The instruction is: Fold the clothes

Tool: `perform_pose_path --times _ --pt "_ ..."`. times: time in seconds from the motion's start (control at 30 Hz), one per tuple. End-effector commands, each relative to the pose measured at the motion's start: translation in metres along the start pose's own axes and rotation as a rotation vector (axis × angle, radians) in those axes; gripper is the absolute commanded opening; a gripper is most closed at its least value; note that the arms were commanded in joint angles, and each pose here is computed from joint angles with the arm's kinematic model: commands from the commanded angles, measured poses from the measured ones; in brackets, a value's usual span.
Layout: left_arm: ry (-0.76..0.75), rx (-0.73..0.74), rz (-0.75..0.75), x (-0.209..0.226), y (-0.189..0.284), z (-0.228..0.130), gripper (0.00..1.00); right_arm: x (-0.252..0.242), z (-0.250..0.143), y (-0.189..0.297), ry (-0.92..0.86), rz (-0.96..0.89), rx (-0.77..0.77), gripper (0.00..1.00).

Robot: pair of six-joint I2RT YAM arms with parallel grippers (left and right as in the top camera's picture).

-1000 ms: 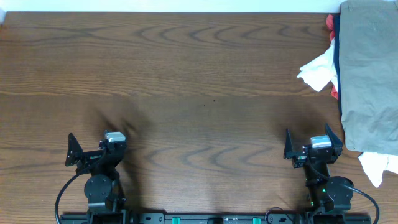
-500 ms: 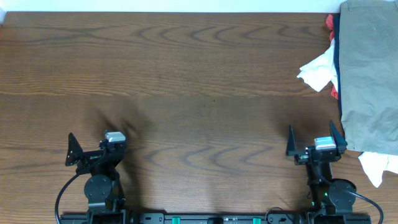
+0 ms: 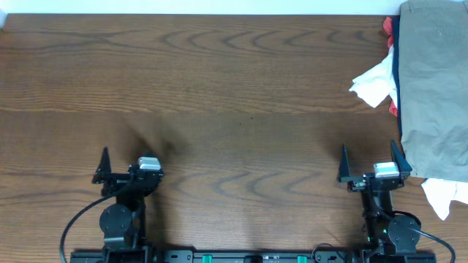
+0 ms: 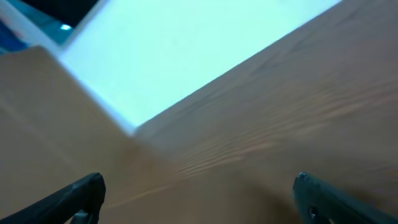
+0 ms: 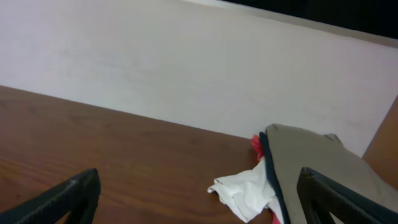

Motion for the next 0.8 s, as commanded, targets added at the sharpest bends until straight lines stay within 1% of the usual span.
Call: perform_pose_path --times 0.0,0.03,0.1,0.23,0.37,0.6,0.77 --pt "0.306 -0.002 -0.100 -0.016 0.000 -0.002 0.97 -0.001 0.009 0.001 -0.068 0.002 -0.021 0.99" --pt "0.385 0.005 -0.102 -0.016 0.000 -0.001 0.98 -0.002 0.012 0.001 -0.068 0.001 -0.027 0.99" --pt "0.456 0.012 -0.117 -0.015 0.002 0.003 0.98 -0.004 0.019 0.001 -0.067 -0.002 -0.036 0.99" --pt "0.469 -0.001 -0.192 -0.016 0.006 0.025 0.98 -0.010 0.040 -0.003 -0.067 0.002 -0.019 0.99" --pt "0.478 0.038 -0.244 -0.009 0.006 0.051 0.98 -0.017 0.062 -0.018 -0.071 0.023 0.058 0.99" --pt "0.484 0.210 -0.350 0.002 -0.017 0.099 0.97 -0.023 0.100 -0.070 -0.086 0.111 0.205 0.99" --pt "0.504 0.366 -0.471 0.000 -0.040 0.127 0.98 -0.021 0.107 -0.111 -0.108 0.197 0.373 0.99"
Point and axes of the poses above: each gripper's point midway between its finger pads, its own y axis back along the fingers, its own x axis along the line the jaws close on, z = x × y, the point moved 3 cm from there along y, back along the fingers, and after that the axes turned 7 degrees about y, right-handed, at the moved point
